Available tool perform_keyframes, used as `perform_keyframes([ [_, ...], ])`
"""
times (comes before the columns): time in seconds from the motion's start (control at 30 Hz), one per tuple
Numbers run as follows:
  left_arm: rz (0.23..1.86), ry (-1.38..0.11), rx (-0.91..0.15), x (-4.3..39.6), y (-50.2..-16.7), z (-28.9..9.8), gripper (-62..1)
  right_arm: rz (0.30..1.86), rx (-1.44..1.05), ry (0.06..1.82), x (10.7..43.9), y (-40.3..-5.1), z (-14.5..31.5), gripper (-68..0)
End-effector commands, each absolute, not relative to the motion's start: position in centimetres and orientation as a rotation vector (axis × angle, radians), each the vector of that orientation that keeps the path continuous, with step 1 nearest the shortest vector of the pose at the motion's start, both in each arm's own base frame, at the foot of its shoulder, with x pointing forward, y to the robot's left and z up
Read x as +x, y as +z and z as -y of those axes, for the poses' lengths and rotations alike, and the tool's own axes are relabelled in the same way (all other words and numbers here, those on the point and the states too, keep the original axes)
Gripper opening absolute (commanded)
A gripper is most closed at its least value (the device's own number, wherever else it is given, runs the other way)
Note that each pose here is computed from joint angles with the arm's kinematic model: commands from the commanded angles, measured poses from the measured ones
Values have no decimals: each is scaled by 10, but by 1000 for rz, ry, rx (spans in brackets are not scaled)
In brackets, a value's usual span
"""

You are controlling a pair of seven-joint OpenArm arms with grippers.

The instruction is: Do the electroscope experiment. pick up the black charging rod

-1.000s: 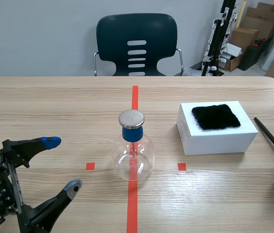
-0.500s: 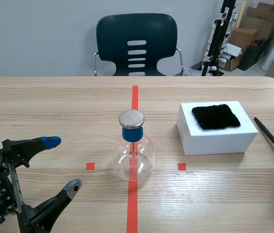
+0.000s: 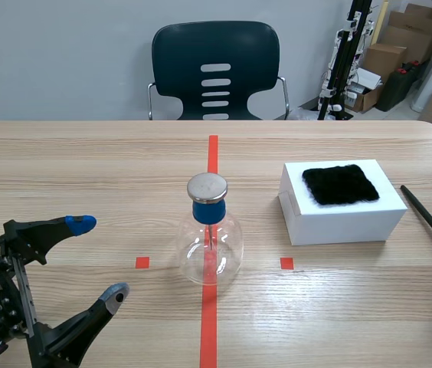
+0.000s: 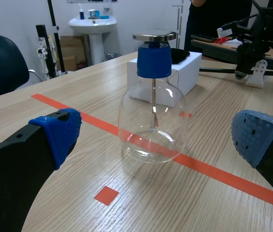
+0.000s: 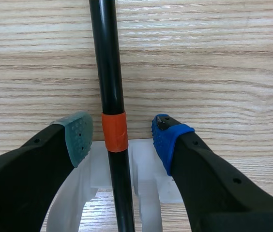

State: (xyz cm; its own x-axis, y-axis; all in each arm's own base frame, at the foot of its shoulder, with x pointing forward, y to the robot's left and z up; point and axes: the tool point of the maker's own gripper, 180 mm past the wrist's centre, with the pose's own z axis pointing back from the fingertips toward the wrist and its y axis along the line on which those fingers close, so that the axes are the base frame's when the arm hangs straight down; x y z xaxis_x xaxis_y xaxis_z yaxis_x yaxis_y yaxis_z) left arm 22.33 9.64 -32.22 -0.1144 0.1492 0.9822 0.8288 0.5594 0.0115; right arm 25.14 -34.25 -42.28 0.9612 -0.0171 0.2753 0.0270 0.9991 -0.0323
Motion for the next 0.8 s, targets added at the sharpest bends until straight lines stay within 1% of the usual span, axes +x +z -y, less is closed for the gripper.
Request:
perform_keyframes([
  [0.0,1637,-700,-855,225,-315,-97,14,311,-53,-15,261,-410,350,-402],
  [0.07,1637,-700,-855,225,-315,-97,14,313,-52,-13,261,-410,349,-438],
  [0.2,1637,-700,-855,225,-315,-97,14,312,-52,-13,261,-410,350,-554],
  [0.33,1635,-699,-855,224,-316,-97,14,312,-52,-13,261,-410,349,-614],
  [0.43,1635,-699,-855,224,-316,-97,14,312,-52,-13,261,-410,349,-673],
  [0.77,1635,-699,-855,224,-316,-97,14,324,-50,-6,265,-408,347,-673],
])
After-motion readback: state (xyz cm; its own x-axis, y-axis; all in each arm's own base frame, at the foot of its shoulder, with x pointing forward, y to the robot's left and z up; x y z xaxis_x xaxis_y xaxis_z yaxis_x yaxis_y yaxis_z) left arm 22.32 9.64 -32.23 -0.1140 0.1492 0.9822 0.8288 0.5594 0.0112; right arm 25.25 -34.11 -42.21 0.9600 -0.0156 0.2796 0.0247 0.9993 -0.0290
